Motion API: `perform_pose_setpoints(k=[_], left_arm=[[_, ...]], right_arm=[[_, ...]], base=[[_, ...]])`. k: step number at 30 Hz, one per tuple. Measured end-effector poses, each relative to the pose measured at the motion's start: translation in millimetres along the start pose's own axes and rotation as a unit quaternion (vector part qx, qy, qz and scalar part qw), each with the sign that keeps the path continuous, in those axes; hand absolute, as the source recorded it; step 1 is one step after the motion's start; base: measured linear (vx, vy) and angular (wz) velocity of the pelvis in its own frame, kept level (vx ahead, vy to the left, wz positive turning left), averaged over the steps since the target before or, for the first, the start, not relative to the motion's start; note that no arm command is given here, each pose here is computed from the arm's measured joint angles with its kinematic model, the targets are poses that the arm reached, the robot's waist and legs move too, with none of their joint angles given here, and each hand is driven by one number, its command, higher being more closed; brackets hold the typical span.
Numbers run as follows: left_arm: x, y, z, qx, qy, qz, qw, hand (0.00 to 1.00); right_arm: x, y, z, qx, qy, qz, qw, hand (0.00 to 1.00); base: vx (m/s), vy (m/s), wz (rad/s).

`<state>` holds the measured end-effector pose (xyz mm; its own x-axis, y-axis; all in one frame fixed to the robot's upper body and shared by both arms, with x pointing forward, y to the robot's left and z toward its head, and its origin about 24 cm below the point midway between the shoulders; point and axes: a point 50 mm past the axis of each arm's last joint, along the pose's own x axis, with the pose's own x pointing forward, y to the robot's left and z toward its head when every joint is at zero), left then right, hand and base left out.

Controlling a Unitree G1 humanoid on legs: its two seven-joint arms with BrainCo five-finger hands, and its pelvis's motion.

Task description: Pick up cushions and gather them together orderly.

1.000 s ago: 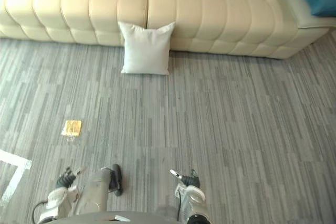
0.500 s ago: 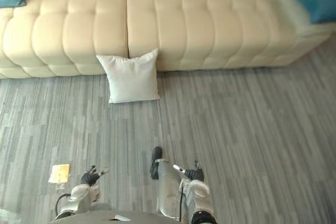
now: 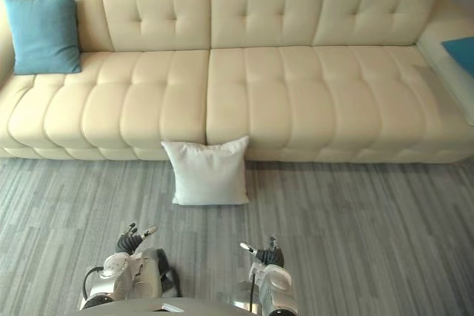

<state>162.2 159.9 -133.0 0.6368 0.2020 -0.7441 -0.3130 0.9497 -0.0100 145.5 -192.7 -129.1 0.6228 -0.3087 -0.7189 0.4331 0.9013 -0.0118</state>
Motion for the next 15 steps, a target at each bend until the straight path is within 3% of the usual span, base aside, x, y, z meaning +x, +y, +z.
perform_pose_setpoints(k=[8,15], left_arm=[[-0.8,39.8,-20.2,0.036,0.047,0.043,0.997,0.00],[-4.7,50.8,-31.7,0.072,0.070,0.046,0.994,0.00]], right_arm=[[0.8,12.0,-16.7,-0.006,0.047,0.014,0.999,0.00],[2.8,4.2,-14.8,-0.015,0.047,0.007,0.999,0.00]], base=[[0.30,0.168,0.01],[0.15,0.086,-0.08]])
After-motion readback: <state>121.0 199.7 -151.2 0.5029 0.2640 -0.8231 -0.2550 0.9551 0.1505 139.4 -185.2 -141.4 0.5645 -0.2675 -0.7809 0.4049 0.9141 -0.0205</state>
